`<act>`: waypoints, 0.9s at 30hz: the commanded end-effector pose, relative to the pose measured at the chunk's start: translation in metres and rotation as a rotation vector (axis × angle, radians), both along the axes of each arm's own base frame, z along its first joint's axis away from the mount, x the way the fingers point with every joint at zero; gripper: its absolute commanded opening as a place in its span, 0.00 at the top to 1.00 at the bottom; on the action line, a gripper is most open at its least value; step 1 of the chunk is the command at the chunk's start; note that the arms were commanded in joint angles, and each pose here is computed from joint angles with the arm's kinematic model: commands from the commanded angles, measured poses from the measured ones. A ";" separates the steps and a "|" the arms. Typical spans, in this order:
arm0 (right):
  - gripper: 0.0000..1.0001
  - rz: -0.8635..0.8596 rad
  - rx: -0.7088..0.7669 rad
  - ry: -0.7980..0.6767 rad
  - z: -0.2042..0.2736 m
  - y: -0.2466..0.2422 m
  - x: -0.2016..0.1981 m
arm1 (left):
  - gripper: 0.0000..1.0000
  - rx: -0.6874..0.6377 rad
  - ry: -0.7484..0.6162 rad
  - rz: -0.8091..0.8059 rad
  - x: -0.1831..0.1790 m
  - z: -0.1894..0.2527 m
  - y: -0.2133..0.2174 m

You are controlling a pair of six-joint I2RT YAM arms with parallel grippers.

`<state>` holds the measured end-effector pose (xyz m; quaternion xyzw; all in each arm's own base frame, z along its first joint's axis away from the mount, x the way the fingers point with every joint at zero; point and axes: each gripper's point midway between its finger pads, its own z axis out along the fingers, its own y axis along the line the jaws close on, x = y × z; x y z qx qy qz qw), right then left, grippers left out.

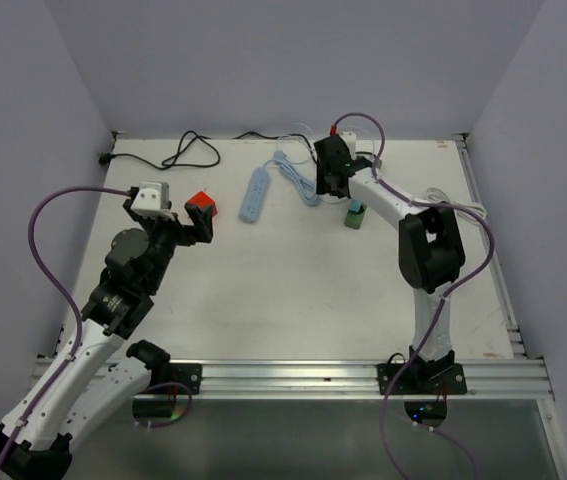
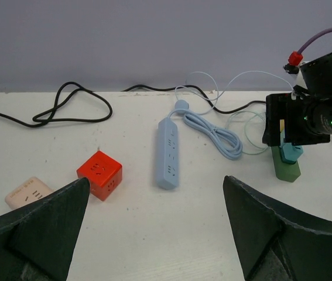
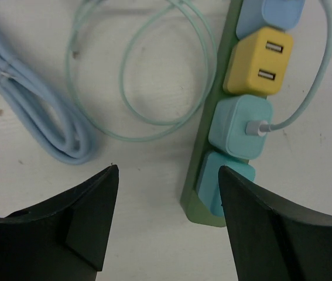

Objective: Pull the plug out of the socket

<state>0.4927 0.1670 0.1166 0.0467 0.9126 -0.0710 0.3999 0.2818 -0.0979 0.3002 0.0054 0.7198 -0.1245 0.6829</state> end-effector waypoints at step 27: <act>0.45 -0.139 0.062 0.048 -0.047 -0.049 -0.025 | 0.00 -0.046 -0.035 -0.060 -0.002 0.021 -0.013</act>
